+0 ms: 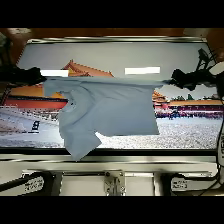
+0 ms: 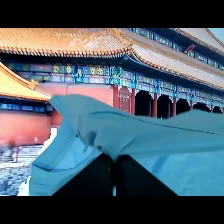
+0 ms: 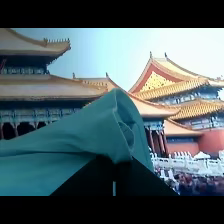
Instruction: Fold the shirts.
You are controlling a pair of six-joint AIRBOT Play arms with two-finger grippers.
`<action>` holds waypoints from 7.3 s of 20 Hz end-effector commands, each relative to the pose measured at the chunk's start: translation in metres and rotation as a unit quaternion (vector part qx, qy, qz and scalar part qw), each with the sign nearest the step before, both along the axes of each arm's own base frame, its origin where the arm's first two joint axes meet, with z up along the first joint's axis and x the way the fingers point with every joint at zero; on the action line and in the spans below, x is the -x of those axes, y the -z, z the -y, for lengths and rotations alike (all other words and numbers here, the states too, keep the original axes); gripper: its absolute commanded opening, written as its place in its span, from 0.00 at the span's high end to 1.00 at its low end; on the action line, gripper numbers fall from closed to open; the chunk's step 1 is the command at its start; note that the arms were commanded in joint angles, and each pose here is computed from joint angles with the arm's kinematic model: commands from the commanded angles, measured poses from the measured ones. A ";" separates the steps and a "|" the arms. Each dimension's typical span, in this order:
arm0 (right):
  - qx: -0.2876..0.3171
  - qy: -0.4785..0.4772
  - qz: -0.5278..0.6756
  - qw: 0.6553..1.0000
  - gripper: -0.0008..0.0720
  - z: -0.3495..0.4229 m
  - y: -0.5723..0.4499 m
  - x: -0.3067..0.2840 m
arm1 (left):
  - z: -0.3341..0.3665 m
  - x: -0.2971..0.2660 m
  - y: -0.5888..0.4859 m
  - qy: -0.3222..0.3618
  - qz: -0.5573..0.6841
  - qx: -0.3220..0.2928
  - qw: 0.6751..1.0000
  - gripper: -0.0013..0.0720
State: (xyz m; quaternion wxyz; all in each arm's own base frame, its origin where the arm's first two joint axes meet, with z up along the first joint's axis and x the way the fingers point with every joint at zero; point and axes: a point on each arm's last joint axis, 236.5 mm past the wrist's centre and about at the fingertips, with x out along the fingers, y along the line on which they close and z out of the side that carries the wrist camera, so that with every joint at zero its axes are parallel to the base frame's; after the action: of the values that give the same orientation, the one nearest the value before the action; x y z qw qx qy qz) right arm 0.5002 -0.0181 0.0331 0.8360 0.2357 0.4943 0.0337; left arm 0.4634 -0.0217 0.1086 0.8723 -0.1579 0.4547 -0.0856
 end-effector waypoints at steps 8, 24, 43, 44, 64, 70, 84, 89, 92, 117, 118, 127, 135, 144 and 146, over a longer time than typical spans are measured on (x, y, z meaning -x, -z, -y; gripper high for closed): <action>-0.038 -0.038 -0.007 0.999 0.18 -0.040 0.016 -0.009 | 0.036 0.023 0.093 0.050 -0.186 0.094 0.977 0.23; -0.139 -0.034 -0.178 0.974 0.18 0.007 0.046 0.166 | 0.043 0.263 0.197 -0.022 -0.346 0.233 0.909 0.02; -0.211 0.008 -0.243 0.947 0.06 -0.035 0.127 0.211 | 0.068 0.237 0.200 0.025 -0.326 0.186 0.927 0.93; -0.211 0.001 -0.254 0.944 0.06 -0.039 0.132 0.214 | 0.068 0.235 0.197 0.027 -0.322 0.186 0.928 0.93; -0.174 -0.240 0.088 0.951 0.91 -0.108 -0.075 0.112 | 0.009 0.114 -0.089 0.080 0.061 -0.018 0.995 0.94; 0.169 -0.133 0.500 0.839 0.91 -0.067 -0.429 0.172 | 0.018 0.228 -0.457 -0.004 0.523 -0.142 0.841 0.93; 0.203 -0.071 0.326 0.921 0.90 -0.033 -0.376 0.233 | -0.017 0.273 -0.450 -0.095 0.536 -0.209 0.812 0.93; 0.122 -0.112 0.102 0.981 0.90 -0.013 -0.254 0.163 | -0.048 0.172 -0.326 -0.071 0.365 -0.185 0.910 0.93; 0.074 -0.122 -0.003 0.990 0.91 0.000 -0.176 0.114 | -0.067 0.114 -0.230 -0.064 0.250 -0.156 0.953 0.93; -0.065 -0.046 -0.094 0.992 0.17 0.029 0.015 -0.010 | 0.014 -0.001 0.101 0.062 -0.153 0.023 0.986 0.25; -0.039 -0.052 -0.128 0.990 0.17 0.043 0.016 0.012 | -0.007 0.019 0.099 0.058 -0.184 0.015 0.981 0.30; -0.104 -0.084 -0.249 0.959 0.17 0.018 0.068 0.099 | -0.015 0.159 0.184 -0.023 -0.278 0.152 0.948 0.36; -0.128 -0.079 -0.229 0.962 0.17 0.009 0.064 0.092 | 0.030 0.138 0.218 -0.038 -0.246 0.220 0.943 0.28; -0.128 -0.078 -0.235 0.960 0.17 0.009 0.064 0.094 | 0.046 0.129 0.234 -0.037 -0.246 0.216 0.944 0.93; -0.109 -0.083 -0.266 0.954 0.17 0.016 0.074 0.111 | 0.047 0.125 0.224 -0.020 -0.236 0.216 0.947 0.93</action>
State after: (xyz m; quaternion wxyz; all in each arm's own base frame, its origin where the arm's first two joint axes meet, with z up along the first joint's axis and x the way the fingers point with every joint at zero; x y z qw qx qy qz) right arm 0.4039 -0.0279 -0.0335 0.6522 0.2999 0.6883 0.1048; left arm 0.3344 -0.0658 -0.1227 0.6835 -0.3698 0.6196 -0.1105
